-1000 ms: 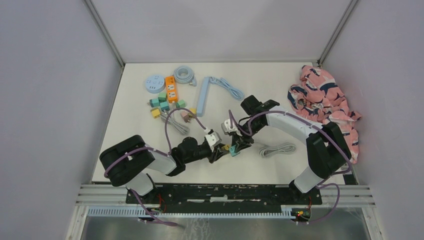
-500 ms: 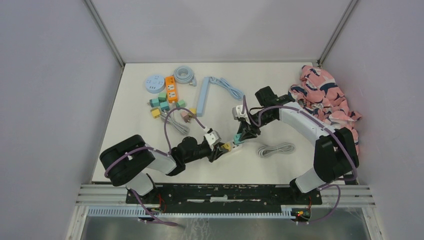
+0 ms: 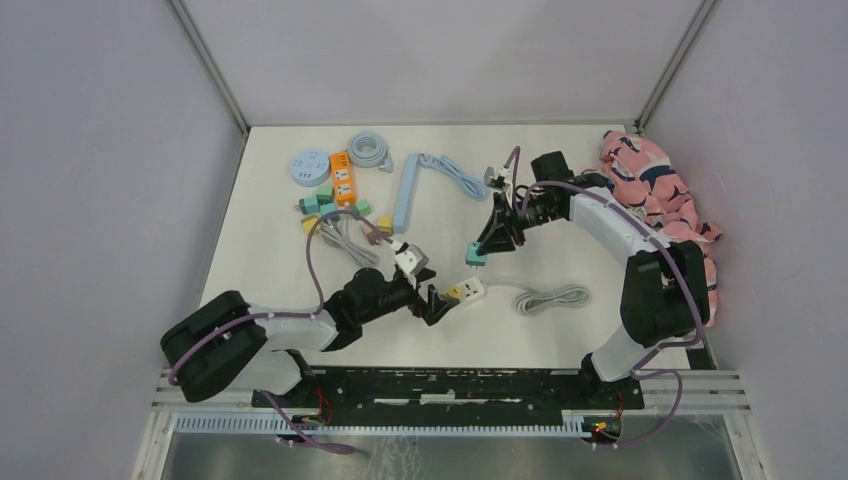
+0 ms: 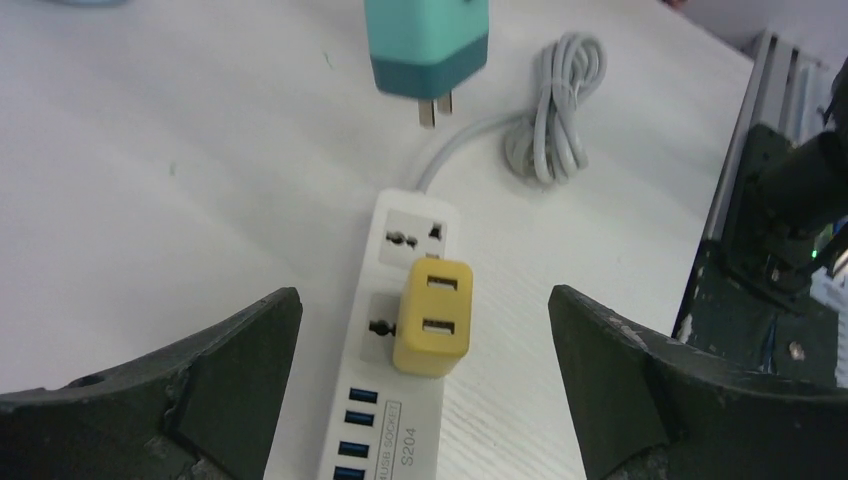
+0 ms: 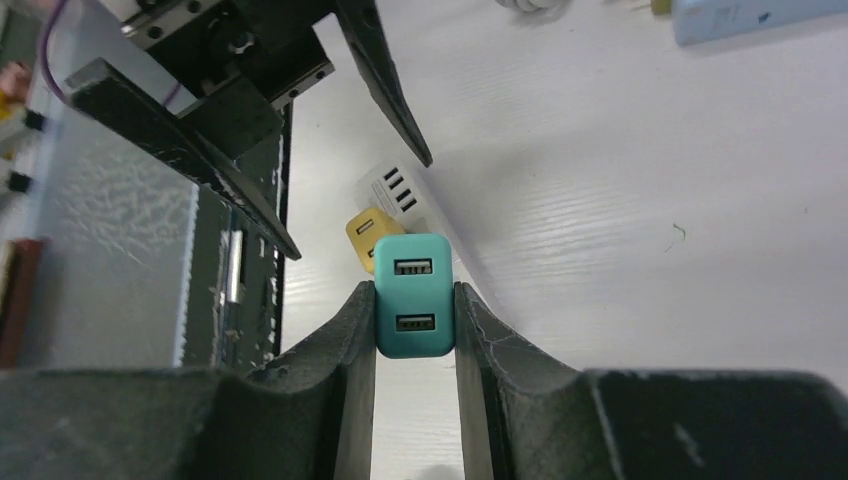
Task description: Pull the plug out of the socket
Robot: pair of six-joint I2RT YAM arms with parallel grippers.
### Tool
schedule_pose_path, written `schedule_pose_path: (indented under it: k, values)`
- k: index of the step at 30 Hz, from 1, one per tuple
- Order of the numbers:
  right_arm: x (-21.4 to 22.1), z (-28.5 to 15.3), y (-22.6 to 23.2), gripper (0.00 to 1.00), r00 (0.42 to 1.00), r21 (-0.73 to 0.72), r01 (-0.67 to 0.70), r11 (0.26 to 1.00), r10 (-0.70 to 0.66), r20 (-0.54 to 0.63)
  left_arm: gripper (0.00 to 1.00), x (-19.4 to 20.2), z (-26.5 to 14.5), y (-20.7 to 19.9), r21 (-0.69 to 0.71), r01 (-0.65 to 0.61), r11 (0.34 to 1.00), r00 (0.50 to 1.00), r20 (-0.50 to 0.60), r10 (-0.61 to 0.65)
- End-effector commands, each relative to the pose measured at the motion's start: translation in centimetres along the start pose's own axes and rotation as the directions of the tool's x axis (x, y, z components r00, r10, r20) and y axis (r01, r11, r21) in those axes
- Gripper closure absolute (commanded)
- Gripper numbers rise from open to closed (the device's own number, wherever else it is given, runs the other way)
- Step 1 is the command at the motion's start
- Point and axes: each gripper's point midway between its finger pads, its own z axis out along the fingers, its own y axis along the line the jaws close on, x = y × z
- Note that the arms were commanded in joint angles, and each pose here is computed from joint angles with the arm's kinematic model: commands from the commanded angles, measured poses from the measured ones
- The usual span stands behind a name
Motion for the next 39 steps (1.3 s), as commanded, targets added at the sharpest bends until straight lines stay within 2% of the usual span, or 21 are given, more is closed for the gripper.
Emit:
schedule_pose_path:
  k: [1,4,7,15,22,26,32,39]
  values:
    - [-3.1,0.0,-0.9,1.0,0.967,-0.041,-0.224,0.974,0.227,0.112,0.01,-4.0,-1.1,1.1,-0.07,0.111,0.991,0.988,0.117,-0.102]
    - [-3.4,0.3,-1.9,1.0,0.925,-0.039,-0.356,0.934,0.358,0.13,0.01,-5.4,-1.9,1.5,-0.07,0.196,0.978,0.972,0.148,-0.184]
    - [-3.7,0.6,-2.3,1.0,0.889,-0.063,-0.433,0.899,0.438,0.138,0.01,-6.3,-2.4,2.3,-0.106,0.282,0.954,0.951,0.16,-0.263]
    - [-3.6,1.0,-2.9,0.99,0.84,-0.081,-0.518,0.852,0.524,0.139,0.01,-8.7,-2.2,2.4,-0.114,0.351,0.93,0.926,0.191,-0.326]
    - [-3.5,1.2,-3.3,0.98,0.808,-0.08,-0.567,0.82,0.572,0.137,0.04,-8.5,-1.9,3.7,-0.19,0.43,0.883,0.897,0.2,-0.394]
    - [-3.4,1.4,-3.6,0.98,0.784,-0.085,-0.601,0.795,0.606,0.132,0.05,-8.6,-1.5,3.3,-0.178,0.438,0.881,0.895,0.182,-0.408]
    - [-3.3,1.5,-3.6,0.98,0.777,-0.09,-0.609,0.788,0.616,0.129,0.07,-8.5,-1.0,3.6,-0.215,0.444,0.87,0.895,0.157,-0.418]
    - [-3.0,1.6,-3.9,0.97,0.765,-0.09,-0.626,0.775,0.632,0.125,0.08,-7.5,0.3,3.5,-0.391,0.287,0.875,0.955,0.05,-0.291]
